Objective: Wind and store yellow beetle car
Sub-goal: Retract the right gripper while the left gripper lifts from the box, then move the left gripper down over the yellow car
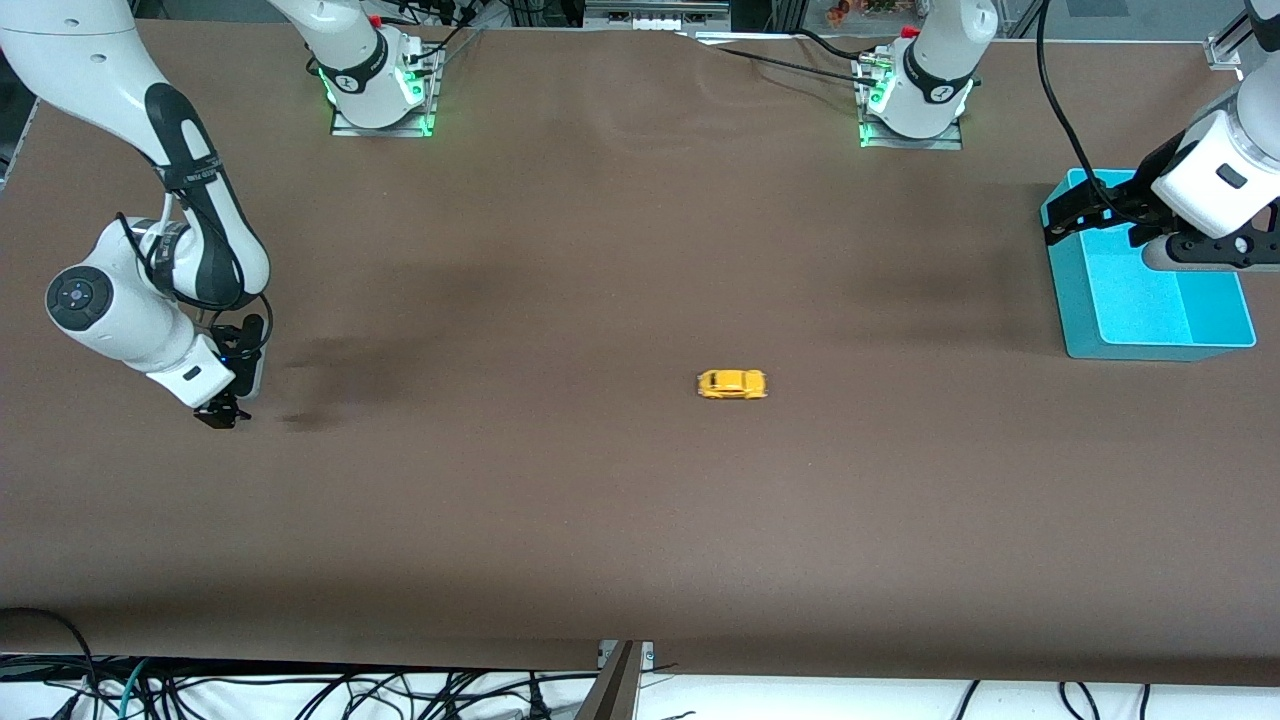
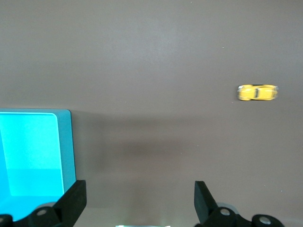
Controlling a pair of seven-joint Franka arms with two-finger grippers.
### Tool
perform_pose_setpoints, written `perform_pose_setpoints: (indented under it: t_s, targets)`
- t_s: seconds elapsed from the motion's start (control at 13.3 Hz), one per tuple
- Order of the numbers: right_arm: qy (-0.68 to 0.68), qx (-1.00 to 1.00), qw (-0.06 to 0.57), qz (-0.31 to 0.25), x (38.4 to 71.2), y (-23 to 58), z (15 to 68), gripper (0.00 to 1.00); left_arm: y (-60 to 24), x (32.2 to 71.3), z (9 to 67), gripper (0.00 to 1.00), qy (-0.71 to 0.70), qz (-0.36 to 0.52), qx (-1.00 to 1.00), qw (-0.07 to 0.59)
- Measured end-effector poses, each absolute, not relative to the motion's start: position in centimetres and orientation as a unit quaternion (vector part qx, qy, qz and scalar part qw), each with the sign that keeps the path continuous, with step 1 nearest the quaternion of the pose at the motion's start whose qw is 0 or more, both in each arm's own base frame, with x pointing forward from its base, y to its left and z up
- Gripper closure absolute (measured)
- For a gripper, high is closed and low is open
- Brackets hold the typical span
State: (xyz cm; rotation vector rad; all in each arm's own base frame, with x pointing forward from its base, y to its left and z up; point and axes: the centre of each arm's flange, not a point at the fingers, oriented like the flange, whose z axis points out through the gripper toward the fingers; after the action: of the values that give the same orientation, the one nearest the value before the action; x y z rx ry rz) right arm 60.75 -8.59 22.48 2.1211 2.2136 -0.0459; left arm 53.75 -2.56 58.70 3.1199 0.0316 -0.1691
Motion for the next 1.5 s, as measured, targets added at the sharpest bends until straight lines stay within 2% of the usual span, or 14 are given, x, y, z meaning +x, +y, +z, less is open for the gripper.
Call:
perform_pose_setpoints:
  t_s: [0.45, 0.75, 1.12, 1.27, 1.5]
  targets:
    - [0.67, 0.741, 0.03, -0.017, 63.3, -7.8, 26.4, 0.0, -1.5, 53.8, 58.7, 0.0, 0.02, -0.056, 0.998, 0.009]
    - [0.575, 0.818, 0.024, -0.015, 65.4, -6.0, 35.1, 0.0, -2.0, 54.0, 57.9, 0.0, 0.015, -0.065, 0.998, 0.008]
    - [0.399, 0.916, 0.007, -0.035, 65.7, -2.6, 46.3, 0.0, -4.6, 55.5, 55.0, 0.0, -0.007, -0.079, 0.997, 0.007]
    - [0.292, 0.954, -0.003, -0.063, 65.1, -0.7, 49.7, 0.0, -6.2, 56.8, 53.2, 0.0, -0.021, -0.071, 0.997, 0.009]
    - [0.196, 0.978, -0.002, -0.076, 64.4, 1.0, 51.7, 0.0, -8.1, 58.5, 49.6, 0.0, -0.038, -0.038, 0.998, 0.015]
